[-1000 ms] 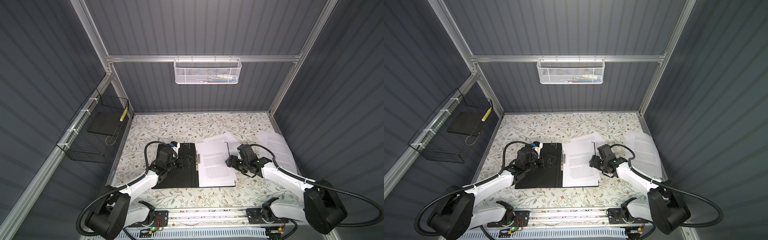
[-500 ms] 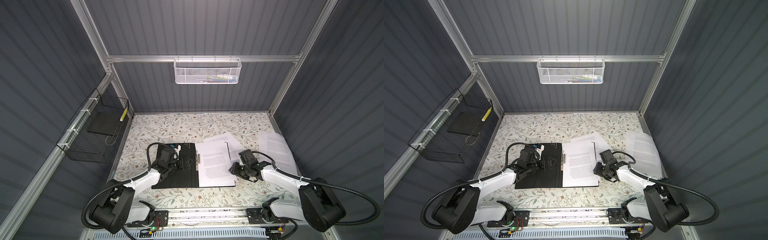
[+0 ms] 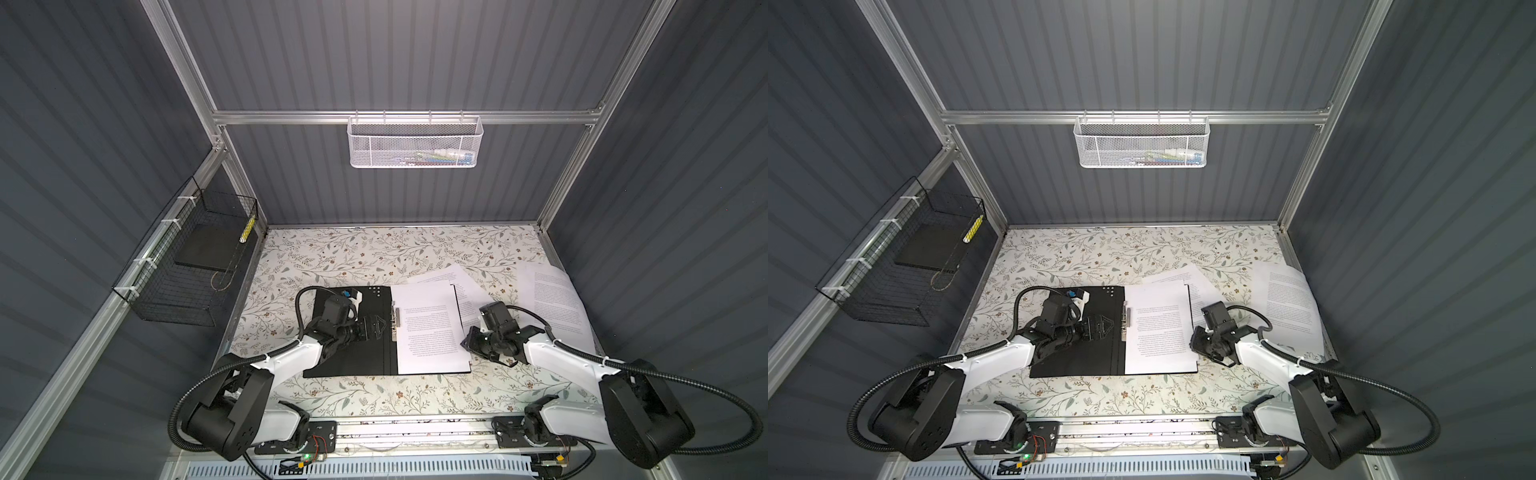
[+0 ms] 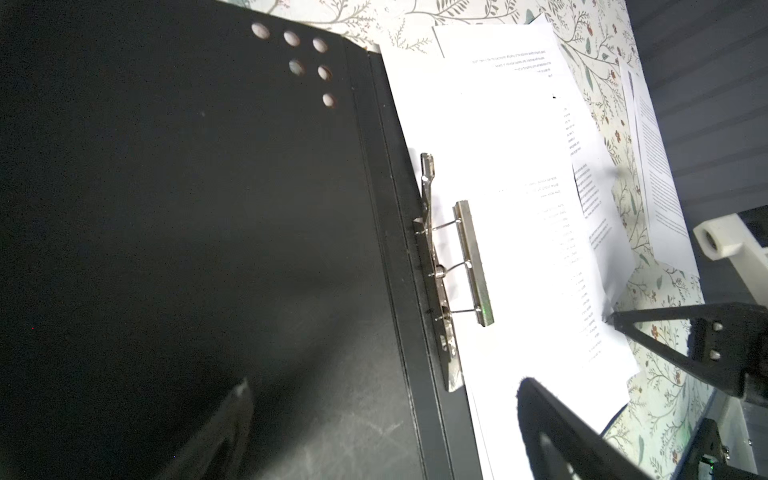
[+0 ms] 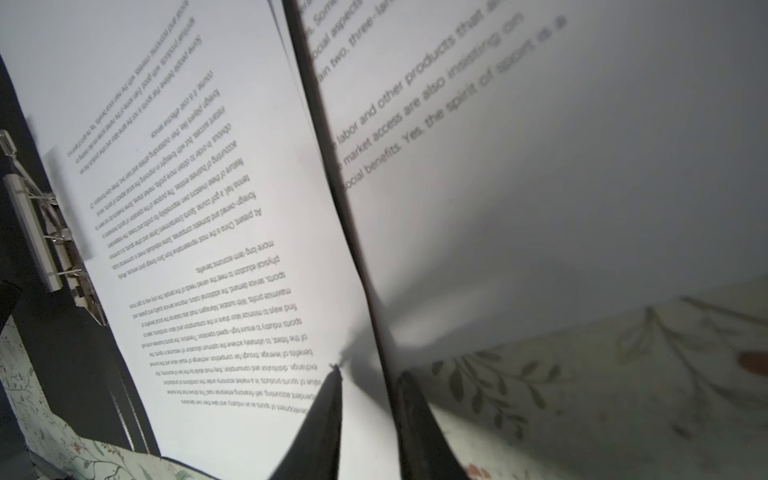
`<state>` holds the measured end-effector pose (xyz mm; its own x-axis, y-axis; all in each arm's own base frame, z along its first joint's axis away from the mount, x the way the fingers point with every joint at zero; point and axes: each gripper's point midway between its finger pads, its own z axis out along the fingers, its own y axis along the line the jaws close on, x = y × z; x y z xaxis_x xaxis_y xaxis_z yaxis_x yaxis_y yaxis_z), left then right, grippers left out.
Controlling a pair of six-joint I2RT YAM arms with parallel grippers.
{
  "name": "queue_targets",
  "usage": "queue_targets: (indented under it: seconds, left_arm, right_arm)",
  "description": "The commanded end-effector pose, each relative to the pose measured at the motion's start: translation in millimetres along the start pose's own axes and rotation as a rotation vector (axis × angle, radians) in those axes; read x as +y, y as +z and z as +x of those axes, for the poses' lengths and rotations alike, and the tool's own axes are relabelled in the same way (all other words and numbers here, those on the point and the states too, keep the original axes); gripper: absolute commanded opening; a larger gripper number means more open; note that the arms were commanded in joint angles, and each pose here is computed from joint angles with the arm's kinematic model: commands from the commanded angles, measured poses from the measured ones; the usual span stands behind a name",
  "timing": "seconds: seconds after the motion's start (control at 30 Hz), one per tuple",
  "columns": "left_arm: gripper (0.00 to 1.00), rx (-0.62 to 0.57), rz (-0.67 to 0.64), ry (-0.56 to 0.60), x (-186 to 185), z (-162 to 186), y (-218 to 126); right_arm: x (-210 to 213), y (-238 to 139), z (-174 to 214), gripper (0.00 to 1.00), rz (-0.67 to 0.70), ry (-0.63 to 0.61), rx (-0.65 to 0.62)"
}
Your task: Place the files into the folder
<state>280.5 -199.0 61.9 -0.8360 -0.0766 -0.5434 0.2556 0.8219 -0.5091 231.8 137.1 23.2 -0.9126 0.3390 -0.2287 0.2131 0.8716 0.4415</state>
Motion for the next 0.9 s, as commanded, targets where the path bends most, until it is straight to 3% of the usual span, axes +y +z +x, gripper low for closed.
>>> queue_targets:
  seconds: [0.0,0.43,0.87]
  left_arm:
    - [1.00,0.001,0.008,0.008,-3,-3,2]
    - [1.00,0.003,-0.008,0.005,1,-2,4]
    - [1.00,0.010,-0.016,0.004,3,-1,6]
  right_arm:
    - [-3,-3,2,0.21,0.004,0.009,-0.004]
    - [-2,-4,8,0.00,-0.021,0.026,0.007]
    - [-12,-8,18,0.00,-0.009,0.018,0.020]
